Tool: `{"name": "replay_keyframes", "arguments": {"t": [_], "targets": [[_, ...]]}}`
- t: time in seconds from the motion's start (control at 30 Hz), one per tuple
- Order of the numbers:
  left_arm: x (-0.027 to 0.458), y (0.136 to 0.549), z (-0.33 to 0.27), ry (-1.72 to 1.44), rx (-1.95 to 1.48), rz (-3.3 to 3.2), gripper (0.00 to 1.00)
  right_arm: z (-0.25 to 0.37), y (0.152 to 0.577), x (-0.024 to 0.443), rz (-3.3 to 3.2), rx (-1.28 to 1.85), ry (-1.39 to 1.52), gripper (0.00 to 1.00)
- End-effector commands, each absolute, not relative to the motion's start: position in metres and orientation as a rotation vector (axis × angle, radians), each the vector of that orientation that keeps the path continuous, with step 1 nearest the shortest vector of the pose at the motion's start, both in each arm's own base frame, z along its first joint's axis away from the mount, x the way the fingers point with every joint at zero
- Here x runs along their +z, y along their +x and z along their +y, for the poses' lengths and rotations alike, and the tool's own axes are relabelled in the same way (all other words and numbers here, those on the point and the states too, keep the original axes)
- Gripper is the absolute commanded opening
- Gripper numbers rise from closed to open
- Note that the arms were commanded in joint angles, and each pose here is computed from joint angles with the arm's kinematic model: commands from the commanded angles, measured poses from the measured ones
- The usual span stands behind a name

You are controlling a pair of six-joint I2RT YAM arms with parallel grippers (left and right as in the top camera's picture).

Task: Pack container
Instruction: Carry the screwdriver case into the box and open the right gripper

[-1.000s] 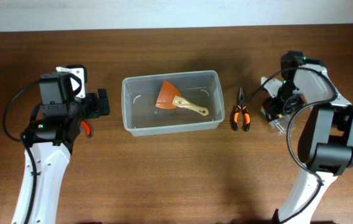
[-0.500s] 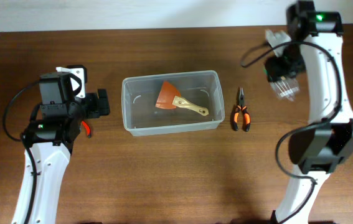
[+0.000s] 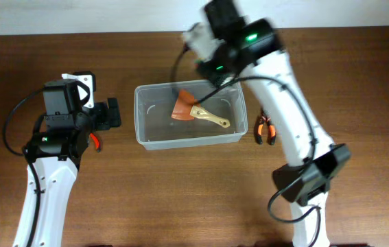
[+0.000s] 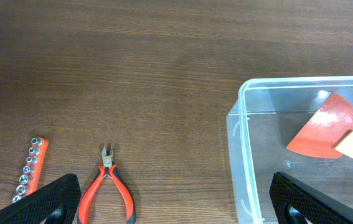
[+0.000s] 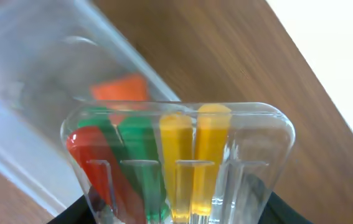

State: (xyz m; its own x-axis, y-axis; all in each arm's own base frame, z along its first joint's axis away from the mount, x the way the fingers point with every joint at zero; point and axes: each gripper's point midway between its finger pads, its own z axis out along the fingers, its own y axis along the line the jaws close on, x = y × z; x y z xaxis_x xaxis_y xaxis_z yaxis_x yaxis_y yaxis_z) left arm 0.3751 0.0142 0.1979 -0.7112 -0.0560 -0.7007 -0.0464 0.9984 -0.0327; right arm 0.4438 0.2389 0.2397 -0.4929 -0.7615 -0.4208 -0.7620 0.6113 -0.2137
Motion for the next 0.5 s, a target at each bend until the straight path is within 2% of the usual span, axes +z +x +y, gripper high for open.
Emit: {"name": "replay_keyframes", "arguments": {"t": [0.0,0.3,0.37,0.47], "targets": [[0.203,0.379,0.018,-0.091,-0.009,2.350,0.99,0.290,0.425,0.206,2.273,0.063,-1.460,0.42],[0.203,0.379,0.018,-0.091,-0.009,2.350,0.99,0.332,0.397,0.106,2.100,0.038,-1.966,0.43],[0.203,0.379,0.018,-0.091,-0.009,2.350,0.99,0.332,0.396,0.088,2.051,0.032,-2.051,0.54],[0.203,0.379,0.018,-0.091,-0.009,2.350,0.99,0.335,0.399,0.074,2.000,0.022,-2.092,0.59]]}}
